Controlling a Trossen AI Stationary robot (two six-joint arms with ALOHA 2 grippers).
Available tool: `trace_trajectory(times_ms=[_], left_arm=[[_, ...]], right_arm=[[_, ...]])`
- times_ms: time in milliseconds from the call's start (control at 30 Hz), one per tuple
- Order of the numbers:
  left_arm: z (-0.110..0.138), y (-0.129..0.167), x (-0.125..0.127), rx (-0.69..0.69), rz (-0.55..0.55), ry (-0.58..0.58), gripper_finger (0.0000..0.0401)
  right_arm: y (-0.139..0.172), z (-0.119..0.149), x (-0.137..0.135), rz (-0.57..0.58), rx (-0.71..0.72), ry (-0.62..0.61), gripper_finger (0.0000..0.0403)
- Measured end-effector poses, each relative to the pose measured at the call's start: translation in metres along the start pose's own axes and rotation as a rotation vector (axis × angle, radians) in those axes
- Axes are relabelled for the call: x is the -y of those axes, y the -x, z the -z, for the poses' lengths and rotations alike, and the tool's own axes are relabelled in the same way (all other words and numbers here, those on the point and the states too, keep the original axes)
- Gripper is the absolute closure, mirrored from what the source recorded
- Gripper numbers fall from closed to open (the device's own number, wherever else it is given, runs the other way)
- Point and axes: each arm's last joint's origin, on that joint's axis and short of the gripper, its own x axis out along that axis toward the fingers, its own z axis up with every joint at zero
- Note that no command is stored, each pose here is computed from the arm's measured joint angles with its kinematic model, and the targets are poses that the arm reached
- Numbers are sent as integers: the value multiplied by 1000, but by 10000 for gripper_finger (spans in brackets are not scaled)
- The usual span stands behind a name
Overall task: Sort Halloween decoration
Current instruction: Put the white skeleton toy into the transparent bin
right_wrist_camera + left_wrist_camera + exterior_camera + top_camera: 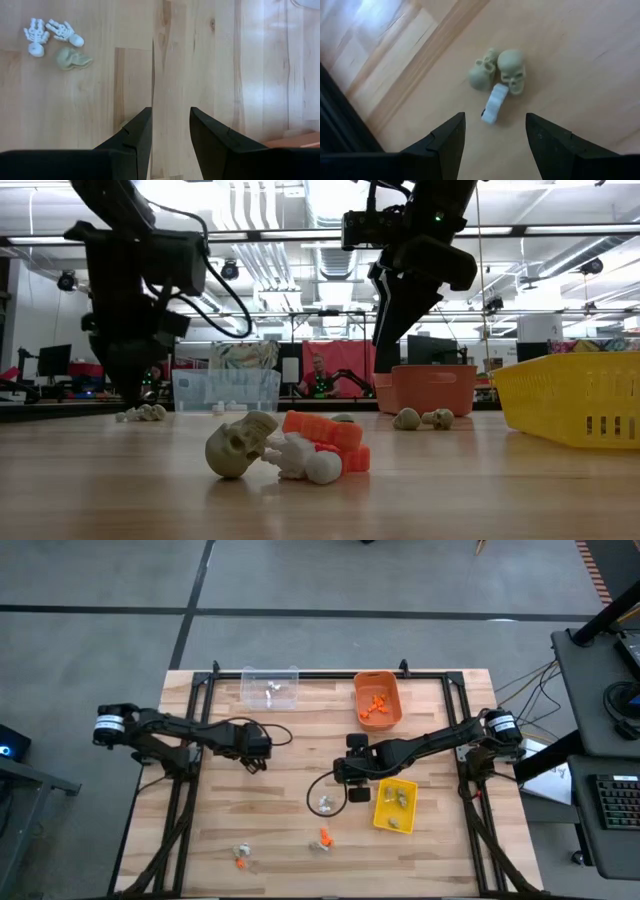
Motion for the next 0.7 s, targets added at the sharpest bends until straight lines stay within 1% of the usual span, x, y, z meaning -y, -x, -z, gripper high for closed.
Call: trace_trajectory(times_ms=[300,400,533,700], left_arm=[[-2,-16,6,-57,-45,-64,211],[-3,-21,8,-68,-54,-73,218],[-3,-23,10,-76,-60,-78,245],[-3,-23,10,-76,-51,-74,296]], right_arm=[[0,0,0,0,-1,1,282],[0,0,0,0,-1,1,282],[0,0,0,0,0,1,282],[0,0,0,0,-1,0,282]])
